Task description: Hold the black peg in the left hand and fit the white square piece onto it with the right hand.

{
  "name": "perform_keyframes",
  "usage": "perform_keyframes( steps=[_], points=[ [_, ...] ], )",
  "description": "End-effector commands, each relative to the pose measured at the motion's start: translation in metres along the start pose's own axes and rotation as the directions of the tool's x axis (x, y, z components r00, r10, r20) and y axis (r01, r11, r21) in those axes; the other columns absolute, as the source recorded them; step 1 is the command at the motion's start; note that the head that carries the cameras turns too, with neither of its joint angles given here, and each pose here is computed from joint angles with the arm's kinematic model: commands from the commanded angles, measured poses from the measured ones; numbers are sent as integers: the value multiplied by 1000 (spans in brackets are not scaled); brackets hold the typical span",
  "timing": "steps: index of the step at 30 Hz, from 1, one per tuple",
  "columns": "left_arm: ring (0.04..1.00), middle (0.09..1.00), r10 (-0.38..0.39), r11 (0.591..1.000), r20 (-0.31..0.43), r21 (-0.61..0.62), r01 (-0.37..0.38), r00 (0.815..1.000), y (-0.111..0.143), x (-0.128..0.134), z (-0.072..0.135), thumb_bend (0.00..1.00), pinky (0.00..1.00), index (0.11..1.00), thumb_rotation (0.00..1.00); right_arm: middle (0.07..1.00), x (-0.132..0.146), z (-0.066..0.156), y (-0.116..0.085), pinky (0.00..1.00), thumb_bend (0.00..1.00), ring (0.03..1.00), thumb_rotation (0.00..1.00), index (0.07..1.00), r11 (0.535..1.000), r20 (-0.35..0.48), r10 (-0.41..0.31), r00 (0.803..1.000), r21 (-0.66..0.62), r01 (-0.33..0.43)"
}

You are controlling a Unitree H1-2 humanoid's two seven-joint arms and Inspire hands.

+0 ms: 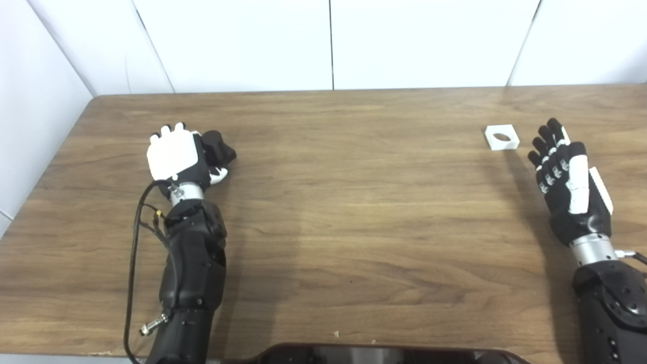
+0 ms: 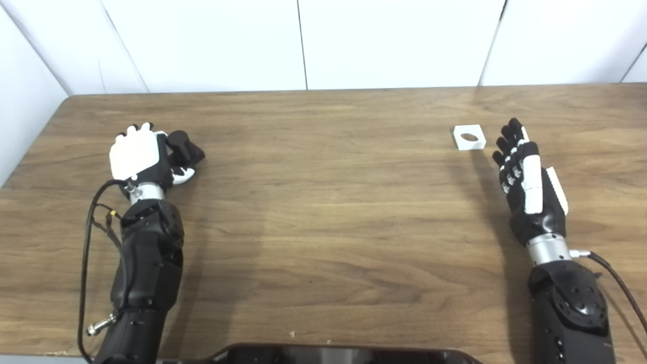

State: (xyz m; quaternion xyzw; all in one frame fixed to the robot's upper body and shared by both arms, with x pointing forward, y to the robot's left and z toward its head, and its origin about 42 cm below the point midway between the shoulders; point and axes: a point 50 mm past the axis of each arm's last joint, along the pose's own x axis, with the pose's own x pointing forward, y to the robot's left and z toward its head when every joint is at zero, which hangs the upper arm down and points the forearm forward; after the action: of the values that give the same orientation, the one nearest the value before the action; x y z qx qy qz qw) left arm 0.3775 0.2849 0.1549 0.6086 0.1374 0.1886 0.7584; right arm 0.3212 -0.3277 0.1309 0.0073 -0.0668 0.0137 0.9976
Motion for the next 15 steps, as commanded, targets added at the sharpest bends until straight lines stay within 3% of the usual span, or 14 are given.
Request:
perform_keyframes(
  steps=[1,4,15],
  points=[
    [1000,964,32,999,-14,5,-32,999,8,4,-6,560,1000,524,81,1000,-20,-25,0,1000,560,1000,1000,1000,999,-67,-9,998,33,11],
    [1000,963,32,999,-9,4,-32,999,7,4,-6,514,1000,495,65,1000,-21,-24,0,1000,551,1000,1000,1000,999,-66,-14,998,40,16],
    [1000,956,30,999,6,-13,-30,1000,7,3,-7,511,1000,491,64,1000,-21,-25,0,1000,573,1000,1000,1000,999,-71,-14,997,30,17]
  ],
)
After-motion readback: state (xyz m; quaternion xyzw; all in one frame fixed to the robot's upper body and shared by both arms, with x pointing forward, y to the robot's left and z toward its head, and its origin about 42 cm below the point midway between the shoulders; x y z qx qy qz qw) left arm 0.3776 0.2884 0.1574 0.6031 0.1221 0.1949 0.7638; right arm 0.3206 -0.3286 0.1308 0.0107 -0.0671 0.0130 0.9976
